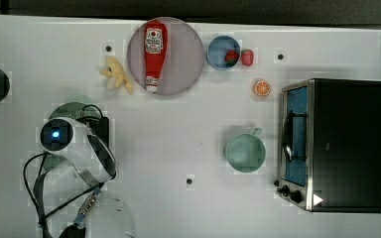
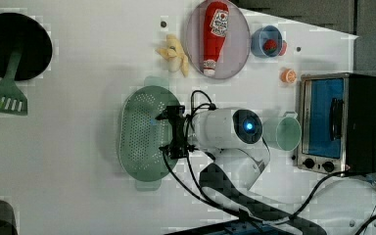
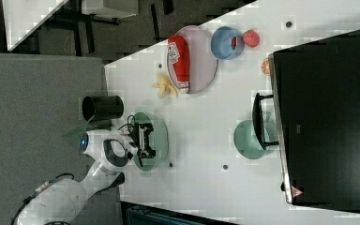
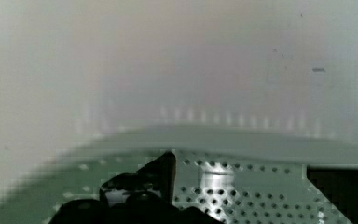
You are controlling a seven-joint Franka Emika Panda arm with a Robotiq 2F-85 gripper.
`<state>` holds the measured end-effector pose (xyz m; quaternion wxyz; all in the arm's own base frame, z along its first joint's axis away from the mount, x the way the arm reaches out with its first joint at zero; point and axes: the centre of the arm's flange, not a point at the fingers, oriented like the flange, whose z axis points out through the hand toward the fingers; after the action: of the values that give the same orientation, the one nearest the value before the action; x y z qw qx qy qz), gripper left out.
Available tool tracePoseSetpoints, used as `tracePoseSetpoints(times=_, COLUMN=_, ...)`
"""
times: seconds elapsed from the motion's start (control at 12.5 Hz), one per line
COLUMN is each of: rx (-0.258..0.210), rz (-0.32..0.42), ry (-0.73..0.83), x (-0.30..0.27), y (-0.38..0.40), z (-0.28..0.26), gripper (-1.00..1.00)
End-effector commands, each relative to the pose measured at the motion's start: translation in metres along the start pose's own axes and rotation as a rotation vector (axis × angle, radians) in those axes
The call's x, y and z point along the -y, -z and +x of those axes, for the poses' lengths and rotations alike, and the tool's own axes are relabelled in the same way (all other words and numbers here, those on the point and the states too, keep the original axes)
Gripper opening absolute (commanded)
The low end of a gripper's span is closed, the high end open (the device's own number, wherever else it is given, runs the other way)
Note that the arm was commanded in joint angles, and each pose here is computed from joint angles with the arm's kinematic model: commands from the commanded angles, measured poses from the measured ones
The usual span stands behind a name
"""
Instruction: Drag strainer left to right.
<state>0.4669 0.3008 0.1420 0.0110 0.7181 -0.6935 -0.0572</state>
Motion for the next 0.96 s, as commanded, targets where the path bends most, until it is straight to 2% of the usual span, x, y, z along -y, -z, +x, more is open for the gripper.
tracePoseSetpoints(times=0.08, rx=-0.011, rz=0.006, ry=-0.112, x=0.015, y=0.005, z=0.037, gripper=1.0)
tracePoseSetpoints(times=0.56, rx=-0.051, rz=0.014, ry=-0.123, x=0.014, y=0.015, z=0.084, gripper=1.0)
tracePoseSetpoints(times=0.96, rx=-0.084, rz=0.002, ry=-0.074, x=0.007, y=0.019, z=0.136, gripper=1.0)
